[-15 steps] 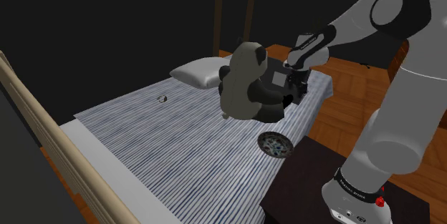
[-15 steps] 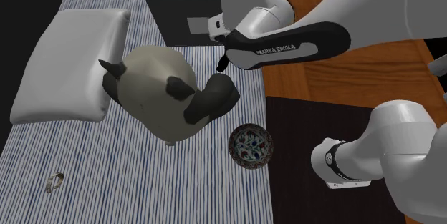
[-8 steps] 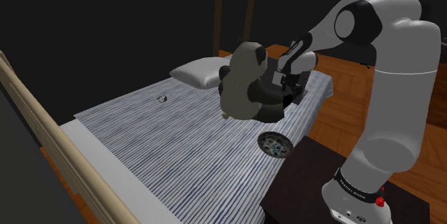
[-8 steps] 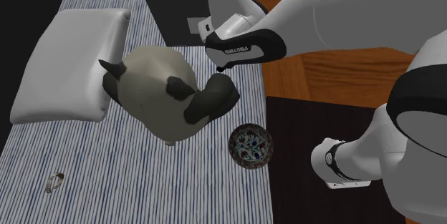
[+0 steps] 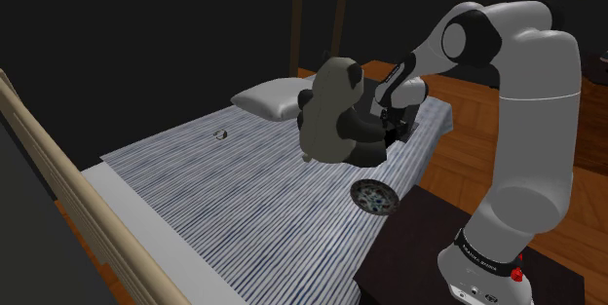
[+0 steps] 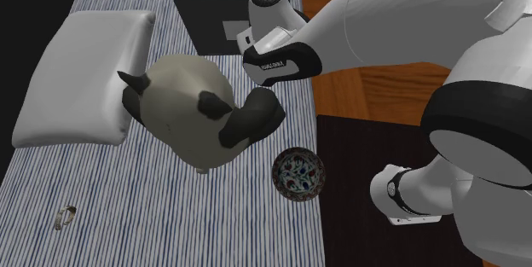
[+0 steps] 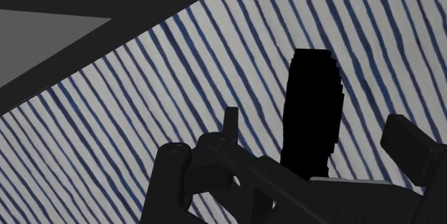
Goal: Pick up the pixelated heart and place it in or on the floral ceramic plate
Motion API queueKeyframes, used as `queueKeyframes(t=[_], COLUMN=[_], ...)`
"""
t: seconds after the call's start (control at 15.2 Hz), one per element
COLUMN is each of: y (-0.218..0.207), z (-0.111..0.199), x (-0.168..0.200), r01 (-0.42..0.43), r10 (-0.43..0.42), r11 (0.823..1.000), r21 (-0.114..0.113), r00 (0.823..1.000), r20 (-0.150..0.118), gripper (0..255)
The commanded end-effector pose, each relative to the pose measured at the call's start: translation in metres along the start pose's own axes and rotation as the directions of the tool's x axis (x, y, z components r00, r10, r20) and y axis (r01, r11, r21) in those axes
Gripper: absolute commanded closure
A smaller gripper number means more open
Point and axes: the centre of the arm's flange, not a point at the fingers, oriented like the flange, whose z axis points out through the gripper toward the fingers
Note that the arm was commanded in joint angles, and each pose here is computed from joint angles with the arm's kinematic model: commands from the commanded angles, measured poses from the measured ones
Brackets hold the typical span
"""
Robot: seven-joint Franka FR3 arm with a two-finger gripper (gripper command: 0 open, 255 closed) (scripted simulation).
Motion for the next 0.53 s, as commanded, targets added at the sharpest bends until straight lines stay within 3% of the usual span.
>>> queueKeyframes(t=[0.0, 0.26, 0.33, 0.46], y=[0.0001, 0.0001, 0.0001, 0.0001], z=[0.0011, 0.001, 0.001, 0.001], x=[-0.0002, -0.0002, -0.0002, -0.0002], r01=[0.0, 0.0, 0.0, 0.0], r10=[0.0, 0.0, 0.0, 0.0], r11=[1.0, 1.0, 1.0, 1.0], r21=[0.0, 0.0, 0.0, 0.0], r00=[1.0, 1.0, 1.0, 1.0], r20=[0.0, 0.0, 0.0, 0.0], gripper=[0, 0, 255, 255])
